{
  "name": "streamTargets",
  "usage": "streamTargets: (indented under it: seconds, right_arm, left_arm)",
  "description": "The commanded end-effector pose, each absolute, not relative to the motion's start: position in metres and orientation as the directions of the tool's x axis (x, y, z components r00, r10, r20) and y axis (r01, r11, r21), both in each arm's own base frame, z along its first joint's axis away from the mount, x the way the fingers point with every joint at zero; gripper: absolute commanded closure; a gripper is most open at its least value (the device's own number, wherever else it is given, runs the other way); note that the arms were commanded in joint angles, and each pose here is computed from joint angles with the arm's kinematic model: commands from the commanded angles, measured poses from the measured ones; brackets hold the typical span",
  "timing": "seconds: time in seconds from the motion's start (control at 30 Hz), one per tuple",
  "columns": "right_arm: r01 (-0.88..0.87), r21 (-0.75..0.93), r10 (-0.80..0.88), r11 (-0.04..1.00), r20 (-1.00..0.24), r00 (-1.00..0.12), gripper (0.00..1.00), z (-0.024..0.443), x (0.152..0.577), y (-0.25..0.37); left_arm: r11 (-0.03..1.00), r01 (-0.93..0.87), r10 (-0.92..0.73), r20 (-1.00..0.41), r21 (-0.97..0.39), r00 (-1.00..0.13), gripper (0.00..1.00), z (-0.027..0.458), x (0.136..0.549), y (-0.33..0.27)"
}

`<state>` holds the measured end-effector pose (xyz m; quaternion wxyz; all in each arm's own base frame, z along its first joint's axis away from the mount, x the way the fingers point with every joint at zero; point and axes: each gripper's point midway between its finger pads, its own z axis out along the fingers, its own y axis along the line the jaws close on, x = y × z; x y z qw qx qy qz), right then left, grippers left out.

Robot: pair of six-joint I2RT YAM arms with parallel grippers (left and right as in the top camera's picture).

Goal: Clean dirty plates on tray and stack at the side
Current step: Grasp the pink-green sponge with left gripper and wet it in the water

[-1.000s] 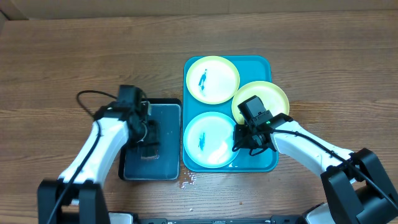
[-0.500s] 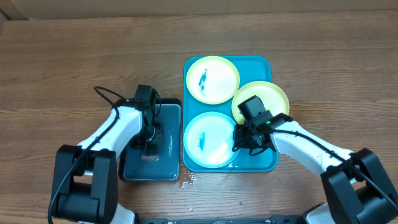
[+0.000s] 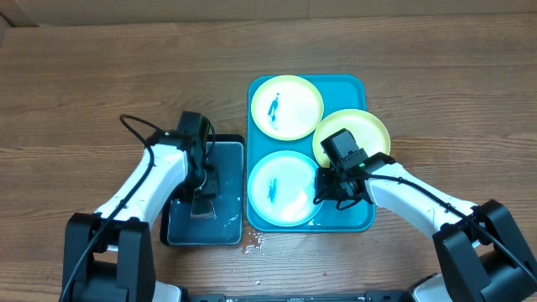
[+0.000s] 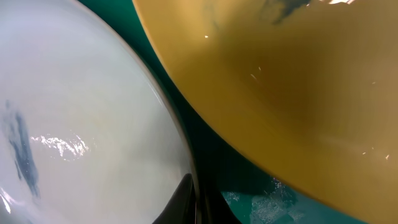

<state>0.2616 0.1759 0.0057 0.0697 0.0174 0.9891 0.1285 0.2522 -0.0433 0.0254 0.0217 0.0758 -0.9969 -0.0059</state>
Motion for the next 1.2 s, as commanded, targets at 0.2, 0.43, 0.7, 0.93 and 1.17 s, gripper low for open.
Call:
streamTargets:
  seconds: [0.2, 0.43, 0.7, 0.93, 1.17]
  right_arm:
    - [0.031, 0.211, 0.054, 0.977, -0.103, -0.993, 0.96, -0.006, 0.255, 0.167]
    - [0.031, 0.211, 0.054, 0.977, -0.103, -0.993, 0.96, -0.006, 0.255, 0.166]
    - [0.032, 0.211, 0.055, 0.977, -0.103, -0.993, 0.96, -0.006, 0.255, 0.167]
    - [0.032, 0.211, 0.055, 0.977, -0.103, -0.993, 0.96, -0.006, 0.255, 0.167]
    - [0.032, 0.211, 0.055, 0.977, -0.103, -0.993, 0.96, -0.006, 0.255, 0.167]
  left_arm:
    - [0.987, -0.152, -0.148, 0.07, -0.053, -0.987, 0.96, 0.008, 0.247, -0.057]
    - [0.988, -0.112, -0.112, 0.01, -0.106, -0.994, 0.96, 0.064, 0.285, -0.071]
    - [0.996, -0.061, -0.063, -0.026, -0.059, -0.998, 0.96, 0.084, 0.294, -0.077]
    - [0.997, -0.069, -0.068, -0.031, 0.033, -0.997, 0.96, 0.049, 0.283, -0.06]
    - [0.996, -0.093, -0.093, -0.009, -0.007, -0.996, 0.96, 0.009, 0.262, -0.063]
